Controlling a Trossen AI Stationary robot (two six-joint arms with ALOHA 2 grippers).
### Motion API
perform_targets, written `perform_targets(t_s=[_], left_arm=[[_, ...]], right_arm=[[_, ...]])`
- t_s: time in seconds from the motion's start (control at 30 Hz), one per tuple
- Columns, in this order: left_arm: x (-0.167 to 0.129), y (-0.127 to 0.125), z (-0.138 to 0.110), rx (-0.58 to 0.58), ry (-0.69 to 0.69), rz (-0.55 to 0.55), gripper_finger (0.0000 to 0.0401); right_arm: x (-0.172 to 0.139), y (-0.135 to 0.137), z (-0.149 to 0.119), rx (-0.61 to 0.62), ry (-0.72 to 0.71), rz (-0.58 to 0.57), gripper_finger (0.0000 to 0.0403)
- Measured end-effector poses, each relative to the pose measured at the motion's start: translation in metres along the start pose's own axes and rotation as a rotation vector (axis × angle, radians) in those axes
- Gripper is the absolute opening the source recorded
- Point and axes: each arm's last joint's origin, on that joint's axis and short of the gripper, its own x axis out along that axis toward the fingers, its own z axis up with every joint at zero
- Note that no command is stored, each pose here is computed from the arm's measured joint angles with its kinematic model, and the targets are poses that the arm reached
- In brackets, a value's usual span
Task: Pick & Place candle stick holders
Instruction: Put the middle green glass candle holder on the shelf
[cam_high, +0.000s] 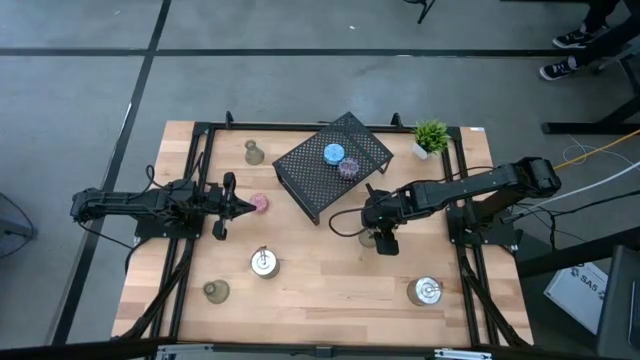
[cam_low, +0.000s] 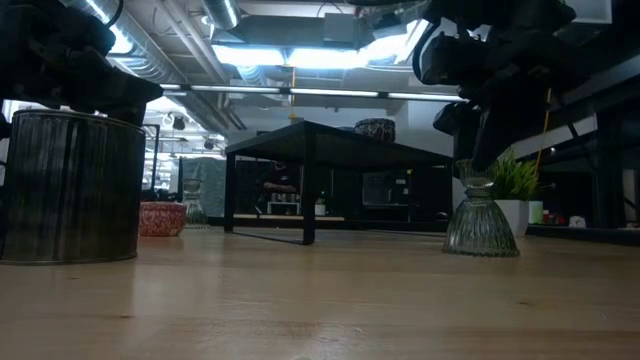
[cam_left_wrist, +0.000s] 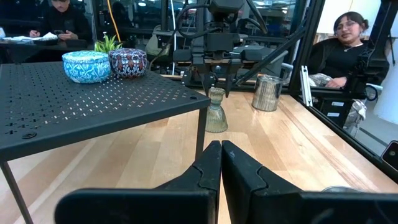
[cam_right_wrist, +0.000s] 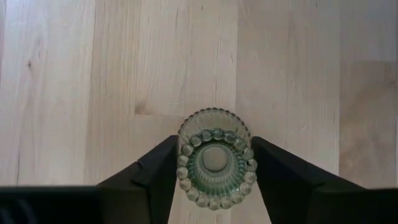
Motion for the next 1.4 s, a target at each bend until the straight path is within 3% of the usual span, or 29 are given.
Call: perform_targets(t_s=[0.5,0.73,1.4], left_arm=[[0.0,0.0,0.0,0.0,0.0,0.0,0.0008],[0.0,0.0,0.0,0.0,0.0,0.0,0.0007],[0.0,0.0,0.0,0.0,0.0,-0.001,0.0007]], right_arm=[[0.0,0.0,0.0,0.009,0.001,0.014,0.0188],[-0.014,0.0,0.012,0.043,-0.003,0.032,0.0188],[-0.113,-0.019,0.061,0.177,-0.037,0.014,0.0187]])
